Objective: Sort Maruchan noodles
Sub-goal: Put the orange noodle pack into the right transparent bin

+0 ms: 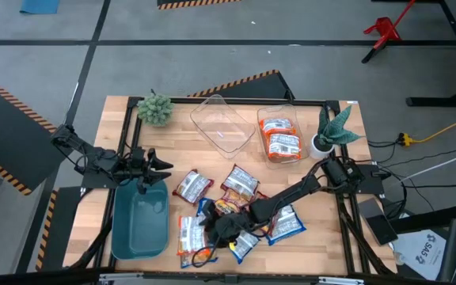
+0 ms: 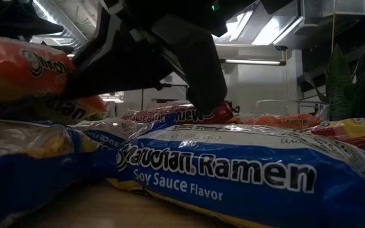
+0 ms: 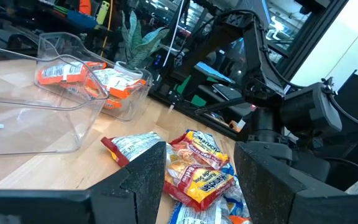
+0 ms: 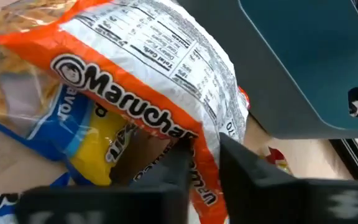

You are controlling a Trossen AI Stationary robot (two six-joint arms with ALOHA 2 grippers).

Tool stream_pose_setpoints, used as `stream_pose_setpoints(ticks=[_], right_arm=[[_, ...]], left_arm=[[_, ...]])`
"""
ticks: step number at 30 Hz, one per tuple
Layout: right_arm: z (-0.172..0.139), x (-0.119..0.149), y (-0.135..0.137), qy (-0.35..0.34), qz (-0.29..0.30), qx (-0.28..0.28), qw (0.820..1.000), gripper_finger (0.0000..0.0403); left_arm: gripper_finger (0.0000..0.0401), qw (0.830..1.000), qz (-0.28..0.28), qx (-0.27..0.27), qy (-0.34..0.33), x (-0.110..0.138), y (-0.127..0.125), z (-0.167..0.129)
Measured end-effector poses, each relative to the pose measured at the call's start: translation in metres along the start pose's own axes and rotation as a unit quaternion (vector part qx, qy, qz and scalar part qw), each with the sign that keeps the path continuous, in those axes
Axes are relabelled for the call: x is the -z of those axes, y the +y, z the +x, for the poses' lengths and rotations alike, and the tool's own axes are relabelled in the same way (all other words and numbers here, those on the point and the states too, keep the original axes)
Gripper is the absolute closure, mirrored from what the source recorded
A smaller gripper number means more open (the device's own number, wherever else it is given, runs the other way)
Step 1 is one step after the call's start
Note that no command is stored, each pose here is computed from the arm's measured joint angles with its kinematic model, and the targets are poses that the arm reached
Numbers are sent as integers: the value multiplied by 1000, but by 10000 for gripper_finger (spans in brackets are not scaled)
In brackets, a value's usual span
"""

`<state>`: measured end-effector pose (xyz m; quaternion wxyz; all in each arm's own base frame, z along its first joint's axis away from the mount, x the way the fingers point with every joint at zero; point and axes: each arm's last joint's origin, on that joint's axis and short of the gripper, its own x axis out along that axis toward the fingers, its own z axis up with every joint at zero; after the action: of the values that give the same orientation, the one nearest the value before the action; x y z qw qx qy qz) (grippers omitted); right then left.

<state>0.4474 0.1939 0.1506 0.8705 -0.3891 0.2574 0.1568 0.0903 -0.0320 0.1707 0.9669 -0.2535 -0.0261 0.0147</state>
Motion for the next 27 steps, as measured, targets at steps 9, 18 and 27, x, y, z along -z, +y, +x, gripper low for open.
stream_pose_setpoints(ticks=[9,18,27], right_arm=[[-9,-9,0,30,64,85,994,400],[-53,-28,-21,86,128,228,961,402],[-101,-12,-43,207,176,372,888,403]], left_arm=[[216,1000,0,0,0,0,0,0],[216,1000,0,0,0,0,0,0],[216,1000,2,0,0,0,0,0]])
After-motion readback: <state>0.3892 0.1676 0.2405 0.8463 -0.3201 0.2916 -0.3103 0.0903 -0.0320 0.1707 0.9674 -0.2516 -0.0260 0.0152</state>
